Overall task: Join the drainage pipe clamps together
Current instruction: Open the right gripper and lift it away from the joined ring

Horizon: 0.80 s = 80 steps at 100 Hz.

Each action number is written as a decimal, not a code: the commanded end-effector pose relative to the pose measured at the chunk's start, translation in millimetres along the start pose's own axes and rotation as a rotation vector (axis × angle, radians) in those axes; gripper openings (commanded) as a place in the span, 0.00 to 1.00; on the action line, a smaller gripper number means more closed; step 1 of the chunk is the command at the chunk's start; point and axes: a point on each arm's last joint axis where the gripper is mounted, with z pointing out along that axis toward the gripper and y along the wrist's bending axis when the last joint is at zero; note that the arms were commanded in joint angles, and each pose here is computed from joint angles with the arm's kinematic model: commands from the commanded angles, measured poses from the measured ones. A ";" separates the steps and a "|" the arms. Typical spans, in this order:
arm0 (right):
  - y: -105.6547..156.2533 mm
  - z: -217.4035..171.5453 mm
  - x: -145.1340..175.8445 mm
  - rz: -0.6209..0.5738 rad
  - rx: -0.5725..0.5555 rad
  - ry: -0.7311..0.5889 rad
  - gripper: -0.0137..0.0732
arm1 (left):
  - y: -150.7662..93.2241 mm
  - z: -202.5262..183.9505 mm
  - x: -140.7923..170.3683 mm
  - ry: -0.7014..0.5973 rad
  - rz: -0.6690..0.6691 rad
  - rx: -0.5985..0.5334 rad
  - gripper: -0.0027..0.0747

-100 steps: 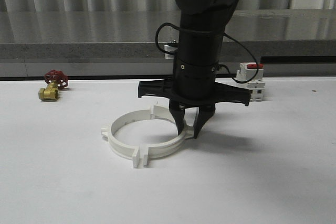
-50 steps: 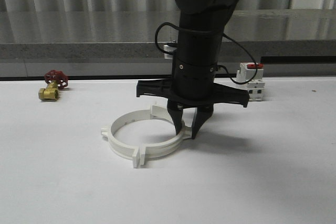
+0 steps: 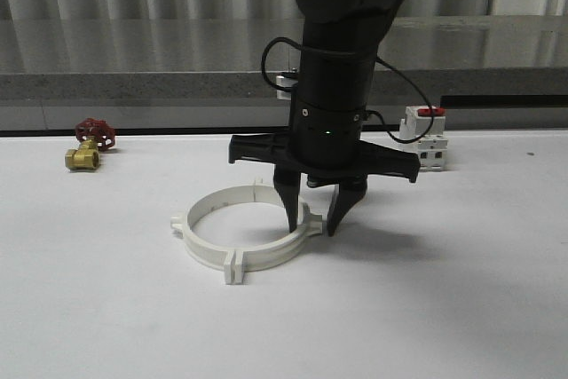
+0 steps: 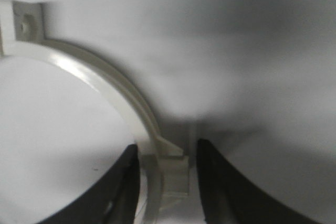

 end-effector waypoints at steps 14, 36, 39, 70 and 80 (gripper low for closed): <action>8.2 -30.8 -10.5 -0.006 -0.067 -0.081 0.64 | -1.5 -4.6 -14.7 -0.094 -0.013 0.012 0.01; 8.7 -44.2 -12.9 -0.123 -0.085 -0.114 0.64 | -1.5 -4.6 -14.7 -0.094 -0.013 0.012 0.01; 9.1 -47.9 -13.6 -0.154 -0.091 -0.126 0.64 | -1.5 -4.6 -14.7 -0.094 -0.013 0.012 0.01; -10.9 -111.9 -33.3 -0.306 -0.136 -0.288 0.64 | -1.5 -4.6 -14.7 -0.094 -0.013 0.012 0.01; -33.0 -139.0 -42.8 -0.345 -0.115 -0.338 0.64 | -1.5 -4.6 -14.7 -0.094 -0.013 0.012 0.01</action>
